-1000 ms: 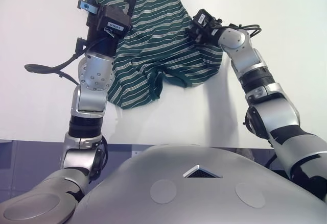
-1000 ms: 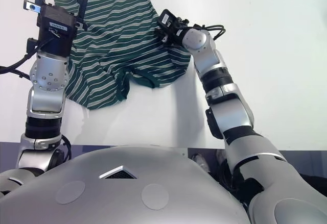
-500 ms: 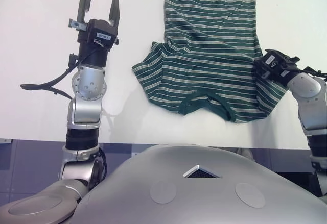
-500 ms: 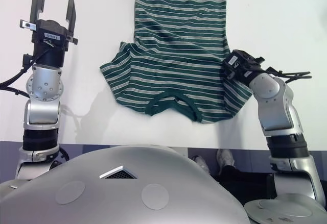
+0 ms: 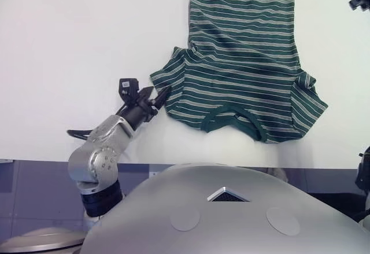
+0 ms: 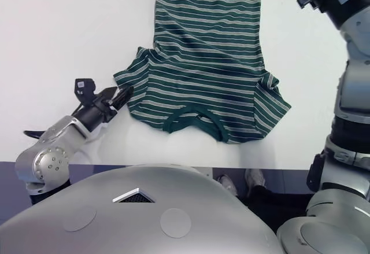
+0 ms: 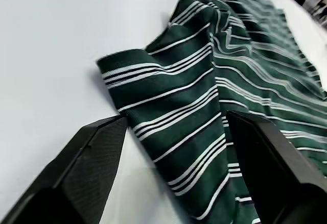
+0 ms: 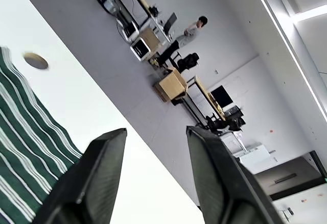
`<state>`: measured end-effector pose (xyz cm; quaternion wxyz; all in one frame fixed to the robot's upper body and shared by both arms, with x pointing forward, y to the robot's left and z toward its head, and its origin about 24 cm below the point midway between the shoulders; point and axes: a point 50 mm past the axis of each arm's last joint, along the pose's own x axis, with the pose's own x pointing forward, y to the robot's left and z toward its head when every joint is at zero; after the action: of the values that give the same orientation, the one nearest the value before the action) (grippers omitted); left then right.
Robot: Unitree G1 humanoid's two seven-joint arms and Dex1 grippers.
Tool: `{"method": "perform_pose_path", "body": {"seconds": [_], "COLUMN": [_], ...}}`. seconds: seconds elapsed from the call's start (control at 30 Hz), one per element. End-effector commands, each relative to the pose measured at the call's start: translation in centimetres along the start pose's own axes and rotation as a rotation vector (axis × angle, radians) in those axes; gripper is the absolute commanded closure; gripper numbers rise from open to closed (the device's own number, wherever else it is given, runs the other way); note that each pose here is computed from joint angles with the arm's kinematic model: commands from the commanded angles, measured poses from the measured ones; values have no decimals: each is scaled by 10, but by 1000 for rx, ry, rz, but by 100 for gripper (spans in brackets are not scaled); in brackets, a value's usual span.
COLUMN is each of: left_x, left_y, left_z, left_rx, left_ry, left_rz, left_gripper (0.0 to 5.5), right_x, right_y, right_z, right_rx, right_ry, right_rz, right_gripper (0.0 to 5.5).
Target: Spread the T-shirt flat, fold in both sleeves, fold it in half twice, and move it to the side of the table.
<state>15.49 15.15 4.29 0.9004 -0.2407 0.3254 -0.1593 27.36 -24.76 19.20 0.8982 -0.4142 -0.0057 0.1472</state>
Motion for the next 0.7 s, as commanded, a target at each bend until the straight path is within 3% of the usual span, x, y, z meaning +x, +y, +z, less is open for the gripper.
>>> {"method": "perform_pose_path", "body": {"seconds": [0.03, 0.1, 0.4, 0.7], "left_x": [5, 6, 12, 30], "left_y": [13, 22, 27, 28], "left_z": [-13, -14, -6, -22], "left_rx": [-105, -122, 45, 2], "left_ry": [82, 75, 29, 20], "left_rz": [127, 209, 273, 287], "left_gripper": [200, 238, 238, 413], "right_x": [5, 5, 9, 14], "right_y": [2, 1, 0, 2], "right_z": [9, 9, 9, 14], "right_rx": [-9, -10, -13, -11], "right_ry": [-43, -44, -59, -86], "right_rz": [0, -2, -17, -20], "right_gripper": [335, 335, 335, 335]}}
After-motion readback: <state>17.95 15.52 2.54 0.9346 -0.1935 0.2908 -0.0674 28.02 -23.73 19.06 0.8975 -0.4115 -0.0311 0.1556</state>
